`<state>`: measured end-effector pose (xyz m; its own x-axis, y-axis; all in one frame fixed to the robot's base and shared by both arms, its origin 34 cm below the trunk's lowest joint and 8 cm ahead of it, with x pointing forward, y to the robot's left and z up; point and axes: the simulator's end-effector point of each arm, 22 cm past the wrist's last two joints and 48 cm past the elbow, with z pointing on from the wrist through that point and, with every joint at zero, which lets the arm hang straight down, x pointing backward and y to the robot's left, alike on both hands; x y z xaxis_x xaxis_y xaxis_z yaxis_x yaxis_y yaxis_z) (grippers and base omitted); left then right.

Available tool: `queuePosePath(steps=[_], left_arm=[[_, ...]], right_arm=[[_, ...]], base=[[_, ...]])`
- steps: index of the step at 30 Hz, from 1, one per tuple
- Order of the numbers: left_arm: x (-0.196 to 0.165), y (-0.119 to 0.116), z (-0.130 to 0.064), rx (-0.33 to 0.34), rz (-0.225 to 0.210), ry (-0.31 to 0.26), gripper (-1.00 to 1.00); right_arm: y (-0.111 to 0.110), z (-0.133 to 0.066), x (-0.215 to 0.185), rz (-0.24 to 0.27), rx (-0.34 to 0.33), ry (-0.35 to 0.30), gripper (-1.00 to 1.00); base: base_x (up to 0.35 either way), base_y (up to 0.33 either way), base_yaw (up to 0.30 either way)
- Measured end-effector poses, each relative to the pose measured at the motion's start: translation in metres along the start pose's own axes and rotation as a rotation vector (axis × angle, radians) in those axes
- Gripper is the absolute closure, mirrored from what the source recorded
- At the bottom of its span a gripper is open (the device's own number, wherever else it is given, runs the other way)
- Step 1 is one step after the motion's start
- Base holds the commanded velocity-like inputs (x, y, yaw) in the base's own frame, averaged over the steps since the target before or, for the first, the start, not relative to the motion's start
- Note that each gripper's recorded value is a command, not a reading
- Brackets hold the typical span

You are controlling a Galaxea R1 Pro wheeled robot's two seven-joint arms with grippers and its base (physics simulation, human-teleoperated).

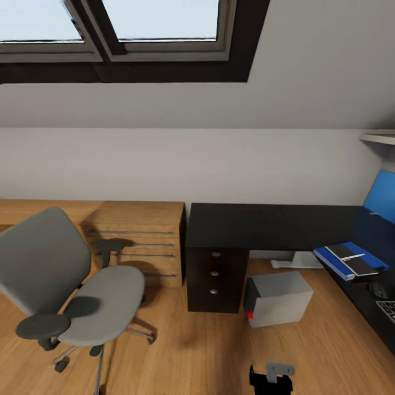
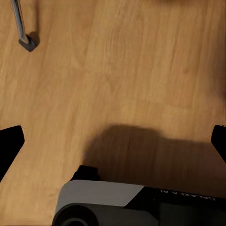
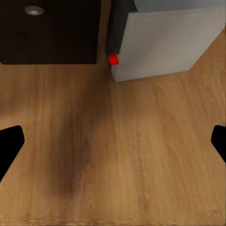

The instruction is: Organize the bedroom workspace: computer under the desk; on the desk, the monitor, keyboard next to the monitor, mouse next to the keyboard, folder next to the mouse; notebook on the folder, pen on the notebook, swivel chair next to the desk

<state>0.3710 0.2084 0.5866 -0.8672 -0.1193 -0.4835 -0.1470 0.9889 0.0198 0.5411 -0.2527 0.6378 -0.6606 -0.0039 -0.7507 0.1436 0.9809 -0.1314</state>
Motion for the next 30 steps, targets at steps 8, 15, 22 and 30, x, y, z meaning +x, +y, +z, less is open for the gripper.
queuePosePath(steps=[8, 15, 22, 30], left_arm=[[0.004, 0.004, 0.0, -0.007, -0.001, -0.011, -1.0], [0.003, 0.006, 0.0, -0.011, -0.003, -0.015, -1.0], [0.003, 0.008, 0.0, -0.016, -0.003, -0.016, -1.0], [0.003, 0.009, 0.0, -0.018, -0.003, -0.018, -1.0]], right_arm=[[0.005, -0.007, 0.016, 0.003, -0.035, 0.016, -1.0], [0.005, -0.008, 0.006, 0.023, -0.03, -0.028, -1.0], [0.004, -0.008, 0.003, 0.026, -0.027, -0.042, -1.0], [0.004, -0.009, -0.005, 0.035, -0.027, -0.083, -1.0]], base=[[-0.068, 0.124, 0.0], [-0.001, 0.001, 0.247], [0.0, 0.0, 0.275], [0.0, 0.0, 0.28]])
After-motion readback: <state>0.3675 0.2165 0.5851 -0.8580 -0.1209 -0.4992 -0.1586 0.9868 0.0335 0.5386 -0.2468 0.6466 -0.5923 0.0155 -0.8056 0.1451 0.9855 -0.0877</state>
